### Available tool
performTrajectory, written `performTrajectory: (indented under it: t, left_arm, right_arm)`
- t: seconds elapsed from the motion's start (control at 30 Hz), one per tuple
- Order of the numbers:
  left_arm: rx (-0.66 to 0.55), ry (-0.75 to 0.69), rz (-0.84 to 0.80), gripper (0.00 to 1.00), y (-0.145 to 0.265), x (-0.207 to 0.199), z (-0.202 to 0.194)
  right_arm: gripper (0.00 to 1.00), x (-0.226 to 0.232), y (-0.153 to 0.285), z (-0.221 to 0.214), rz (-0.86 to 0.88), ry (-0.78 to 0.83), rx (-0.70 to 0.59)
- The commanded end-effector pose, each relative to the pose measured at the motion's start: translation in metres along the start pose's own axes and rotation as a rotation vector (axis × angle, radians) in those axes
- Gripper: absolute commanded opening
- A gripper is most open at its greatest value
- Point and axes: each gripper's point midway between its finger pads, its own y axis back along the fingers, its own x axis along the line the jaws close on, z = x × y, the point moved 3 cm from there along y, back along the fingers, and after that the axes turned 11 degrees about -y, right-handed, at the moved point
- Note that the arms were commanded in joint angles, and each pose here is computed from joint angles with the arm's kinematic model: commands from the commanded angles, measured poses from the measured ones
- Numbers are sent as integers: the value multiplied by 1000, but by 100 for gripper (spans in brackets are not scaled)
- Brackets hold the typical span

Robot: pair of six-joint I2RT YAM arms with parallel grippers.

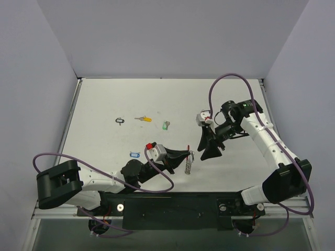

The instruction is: Put the keys on the keyring

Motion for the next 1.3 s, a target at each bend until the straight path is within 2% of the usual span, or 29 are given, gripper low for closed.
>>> performTrajectory:
  t: [0.0, 0.07, 0.13, 0.27, 0.47, 0.77, 1.27]
  left_arm:
    - [-115, 20, 12, 0, -13, 1, 33]
    - [-110, 18, 17, 0, -12, 2, 32]
    - [-110, 20, 18, 0, -13, 2, 32]
    - [-112, 21, 15, 0, -15, 1, 33]
    - [-119, 29, 13, 0, -15, 1, 36]
    - [-127, 37, 11, 0, -15, 0, 37]
    - [-132, 51, 3, 0, -13, -1, 34]
  right_arm:
    - [45, 19, 1, -7, -55, -224, 25]
    - [46, 10, 0, -4, -134, -293, -6]
    - [47, 10, 0, -1, -154, -263, -31]
    - [47, 15, -3, 3, -113, -210, -60]
    - [45, 19, -12, 8, -72, -174, -37]
    - [33, 24, -14, 14, -20, -124, -41]
    - [22, 30, -13, 18, 57, -113, -32]
